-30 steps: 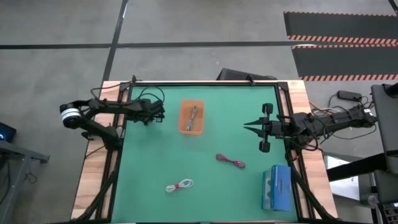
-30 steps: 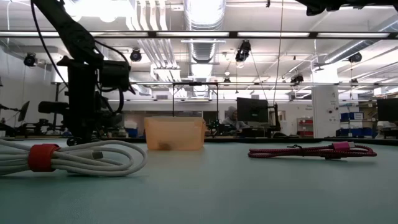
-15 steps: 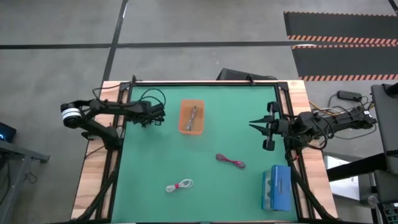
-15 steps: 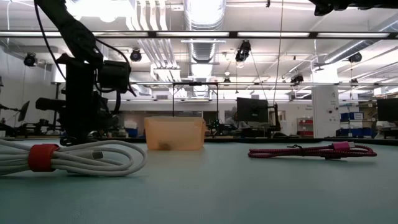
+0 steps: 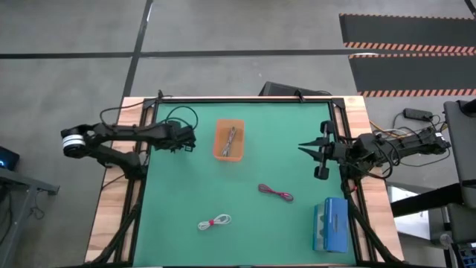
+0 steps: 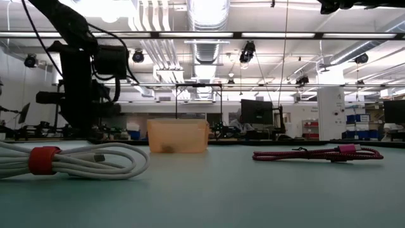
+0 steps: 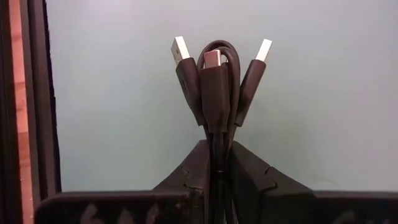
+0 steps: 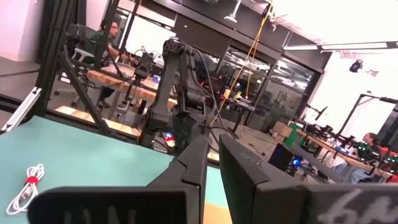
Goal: Pick and place USB-C Cables
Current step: Put the black charger cable into the orange bin
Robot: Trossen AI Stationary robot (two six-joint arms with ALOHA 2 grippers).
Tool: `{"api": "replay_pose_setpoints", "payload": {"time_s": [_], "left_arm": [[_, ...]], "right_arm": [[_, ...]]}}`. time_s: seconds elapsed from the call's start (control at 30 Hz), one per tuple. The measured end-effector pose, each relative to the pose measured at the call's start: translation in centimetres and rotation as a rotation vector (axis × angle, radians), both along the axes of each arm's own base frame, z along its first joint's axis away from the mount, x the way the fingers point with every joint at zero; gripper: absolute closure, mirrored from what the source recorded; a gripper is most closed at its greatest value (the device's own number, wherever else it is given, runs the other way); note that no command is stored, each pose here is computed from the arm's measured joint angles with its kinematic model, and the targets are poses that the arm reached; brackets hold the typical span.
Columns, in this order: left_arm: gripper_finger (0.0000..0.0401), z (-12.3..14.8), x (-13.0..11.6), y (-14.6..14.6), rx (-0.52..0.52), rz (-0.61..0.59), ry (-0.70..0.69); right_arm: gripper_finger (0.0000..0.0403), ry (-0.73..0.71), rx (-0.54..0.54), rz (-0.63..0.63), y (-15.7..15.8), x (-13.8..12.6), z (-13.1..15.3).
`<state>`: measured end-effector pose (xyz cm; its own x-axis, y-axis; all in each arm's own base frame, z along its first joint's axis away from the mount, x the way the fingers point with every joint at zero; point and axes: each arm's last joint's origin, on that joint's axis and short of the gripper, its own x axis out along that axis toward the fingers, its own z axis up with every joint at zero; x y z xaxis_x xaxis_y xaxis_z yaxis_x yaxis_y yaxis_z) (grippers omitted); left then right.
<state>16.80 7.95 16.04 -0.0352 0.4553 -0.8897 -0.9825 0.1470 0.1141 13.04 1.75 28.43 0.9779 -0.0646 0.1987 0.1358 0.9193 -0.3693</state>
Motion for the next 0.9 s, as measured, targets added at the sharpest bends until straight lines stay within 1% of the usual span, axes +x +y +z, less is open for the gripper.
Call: {"api": "replay_pose_setpoints", "payload": {"time_s": [0.2,0.4,0.67,0.9], "left_arm": [[0.0379,1.9,0.5,-0.8,0.032,-0.048,-0.08],[0.0379,4.5,2.0,-1.7,0.065,-0.114,-0.177],[0.0379,8.4,5.0,-3.4,0.119,-0.221,-0.296],[0.0379,11.0,8.1,-4.6,0.155,-0.305,-0.344]], "right_arm": [[0.037,-0.001,0.006,-0.026,-0.1,0.0,0.0],[0.037,-0.002,0.009,-0.041,-0.1,-0.1,0.0],[0.037,-0.011,0.011,-0.042,-0.1,-0.1,0.2],[0.037,-0.019,0.005,-0.044,-0.1,-0.1,0.2]]}}
